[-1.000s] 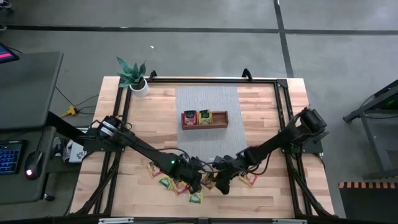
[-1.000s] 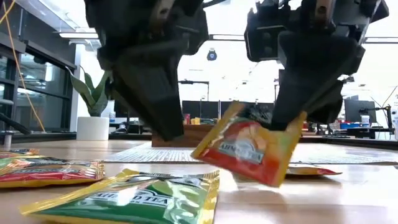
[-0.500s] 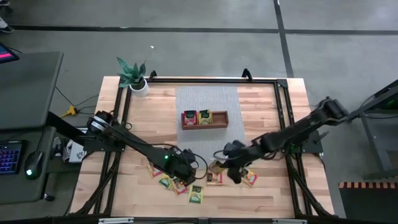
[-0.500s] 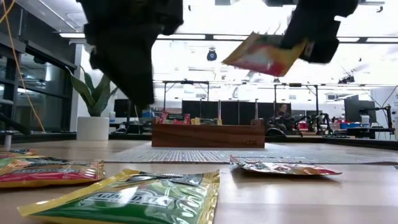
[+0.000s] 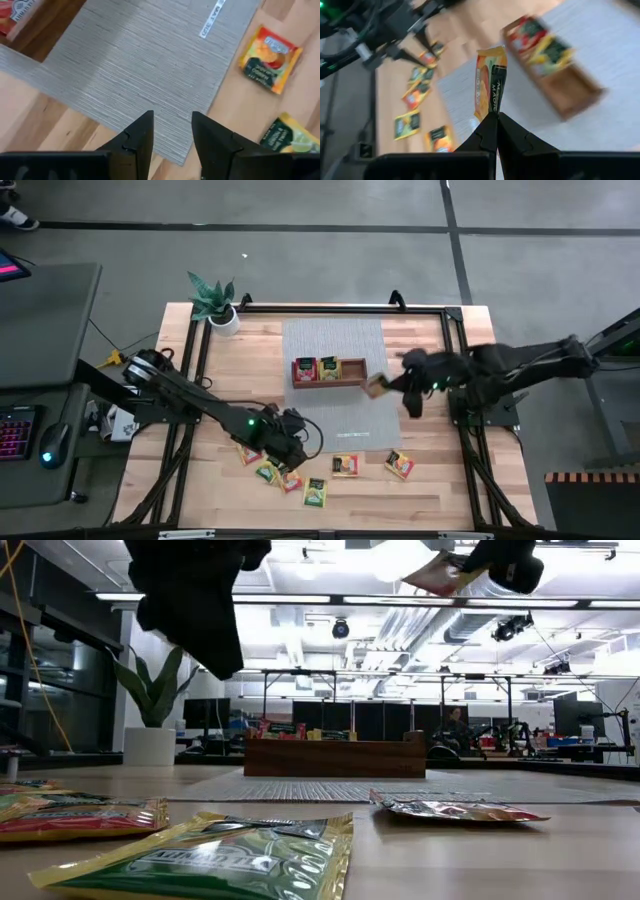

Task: Pick & Place Tea
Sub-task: Put the orange tea bag into the right section of the wooden organizer

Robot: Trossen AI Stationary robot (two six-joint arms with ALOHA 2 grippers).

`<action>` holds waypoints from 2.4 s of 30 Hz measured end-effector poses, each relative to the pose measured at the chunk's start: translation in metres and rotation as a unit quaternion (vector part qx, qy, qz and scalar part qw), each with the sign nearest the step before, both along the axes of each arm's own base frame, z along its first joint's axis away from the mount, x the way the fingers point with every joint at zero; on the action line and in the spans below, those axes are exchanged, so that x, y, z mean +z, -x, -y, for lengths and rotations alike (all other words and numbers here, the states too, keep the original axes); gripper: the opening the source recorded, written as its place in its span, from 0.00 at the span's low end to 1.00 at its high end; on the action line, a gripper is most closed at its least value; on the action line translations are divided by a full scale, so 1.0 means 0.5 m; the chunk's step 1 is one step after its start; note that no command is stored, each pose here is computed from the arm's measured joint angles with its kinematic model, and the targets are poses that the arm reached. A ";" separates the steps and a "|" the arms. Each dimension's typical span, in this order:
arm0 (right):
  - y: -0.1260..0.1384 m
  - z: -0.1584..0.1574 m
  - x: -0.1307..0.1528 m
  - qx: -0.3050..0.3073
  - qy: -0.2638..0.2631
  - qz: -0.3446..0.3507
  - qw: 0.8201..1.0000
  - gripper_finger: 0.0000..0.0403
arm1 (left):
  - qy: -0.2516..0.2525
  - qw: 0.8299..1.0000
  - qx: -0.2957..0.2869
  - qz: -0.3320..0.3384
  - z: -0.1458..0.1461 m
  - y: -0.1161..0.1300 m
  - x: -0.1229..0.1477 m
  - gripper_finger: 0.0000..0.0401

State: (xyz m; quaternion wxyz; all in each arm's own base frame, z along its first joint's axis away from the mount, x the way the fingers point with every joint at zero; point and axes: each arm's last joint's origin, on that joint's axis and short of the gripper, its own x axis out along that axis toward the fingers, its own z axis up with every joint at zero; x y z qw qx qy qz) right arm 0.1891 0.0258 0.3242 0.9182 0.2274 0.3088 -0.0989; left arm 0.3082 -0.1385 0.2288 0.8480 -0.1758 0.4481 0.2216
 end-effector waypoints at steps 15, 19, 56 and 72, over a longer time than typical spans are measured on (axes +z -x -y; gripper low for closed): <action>-0.075 0.151 0.142 0.048 0.189 -0.134 0.972 0.00 | 0.126 0.962 -0.117 0.214 -0.066 0.042 -0.012 0.33; -0.142 0.191 0.118 0.114 0.205 -0.178 0.956 0.00 | 0.149 0.946 -0.155 0.244 -0.082 0.039 -0.015 0.33; -0.241 0.288 -0.218 0.188 0.196 -0.339 0.901 0.00 | 0.240 0.824 -0.189 0.477 -0.136 0.100 -0.067 0.33; -0.263 0.281 -0.190 0.235 0.244 -0.306 0.890 0.00 | 0.248 0.825 -0.176 0.477 -0.137 0.099 -0.067 0.33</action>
